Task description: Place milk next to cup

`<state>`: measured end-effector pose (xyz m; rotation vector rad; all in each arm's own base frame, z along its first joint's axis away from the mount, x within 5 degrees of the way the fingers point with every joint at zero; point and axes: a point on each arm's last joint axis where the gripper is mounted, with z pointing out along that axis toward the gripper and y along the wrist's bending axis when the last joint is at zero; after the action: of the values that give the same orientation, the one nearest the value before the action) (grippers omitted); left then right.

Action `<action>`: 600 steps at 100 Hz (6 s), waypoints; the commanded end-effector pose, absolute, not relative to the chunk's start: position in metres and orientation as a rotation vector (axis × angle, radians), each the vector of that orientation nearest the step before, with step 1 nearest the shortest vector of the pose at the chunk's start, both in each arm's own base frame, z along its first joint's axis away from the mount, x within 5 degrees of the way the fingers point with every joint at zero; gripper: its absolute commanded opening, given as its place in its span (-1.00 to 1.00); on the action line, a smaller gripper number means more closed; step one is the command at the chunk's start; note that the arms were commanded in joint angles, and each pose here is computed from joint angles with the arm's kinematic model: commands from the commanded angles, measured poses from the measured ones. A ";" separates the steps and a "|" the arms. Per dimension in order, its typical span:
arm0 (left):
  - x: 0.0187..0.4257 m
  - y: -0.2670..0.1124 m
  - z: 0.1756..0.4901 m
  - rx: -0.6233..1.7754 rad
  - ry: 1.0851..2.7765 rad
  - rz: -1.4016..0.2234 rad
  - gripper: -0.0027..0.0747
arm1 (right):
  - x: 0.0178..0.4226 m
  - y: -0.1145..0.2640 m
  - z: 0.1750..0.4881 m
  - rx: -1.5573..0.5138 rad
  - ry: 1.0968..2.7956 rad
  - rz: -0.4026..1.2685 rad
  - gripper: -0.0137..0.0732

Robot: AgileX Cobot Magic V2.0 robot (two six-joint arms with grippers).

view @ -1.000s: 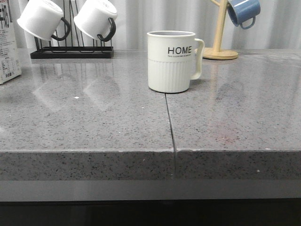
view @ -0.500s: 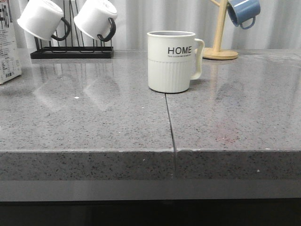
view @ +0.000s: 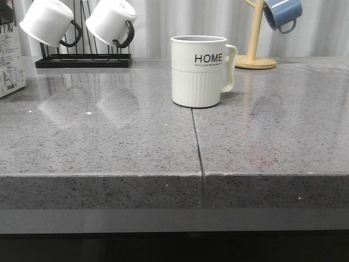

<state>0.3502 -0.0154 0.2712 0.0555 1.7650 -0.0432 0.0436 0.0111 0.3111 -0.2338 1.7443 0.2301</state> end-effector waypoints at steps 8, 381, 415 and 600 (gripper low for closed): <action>0.350 -0.016 0.302 0.044 1.601 -0.060 0.16 | 0.044 0.011 0.325 -0.230 1.655 0.236 -0.84; 0.221 -0.165 0.325 0.408 1.506 -0.286 0.27 | 0.044 0.011 0.325 -0.230 1.655 0.236 -0.84; 0.227 -0.094 0.337 0.357 1.618 -0.247 -0.72 | 0.044 0.011 0.325 -0.230 1.655 0.236 -0.84; 0.061 -0.004 0.263 0.070 1.507 -0.035 -0.99 | 0.044 0.011 0.325 -0.230 1.655 0.236 -0.84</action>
<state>0.0650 -0.0042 0.2551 0.0991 1.6325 -0.0156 0.0436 0.0111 0.3111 -0.2338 1.7443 0.2301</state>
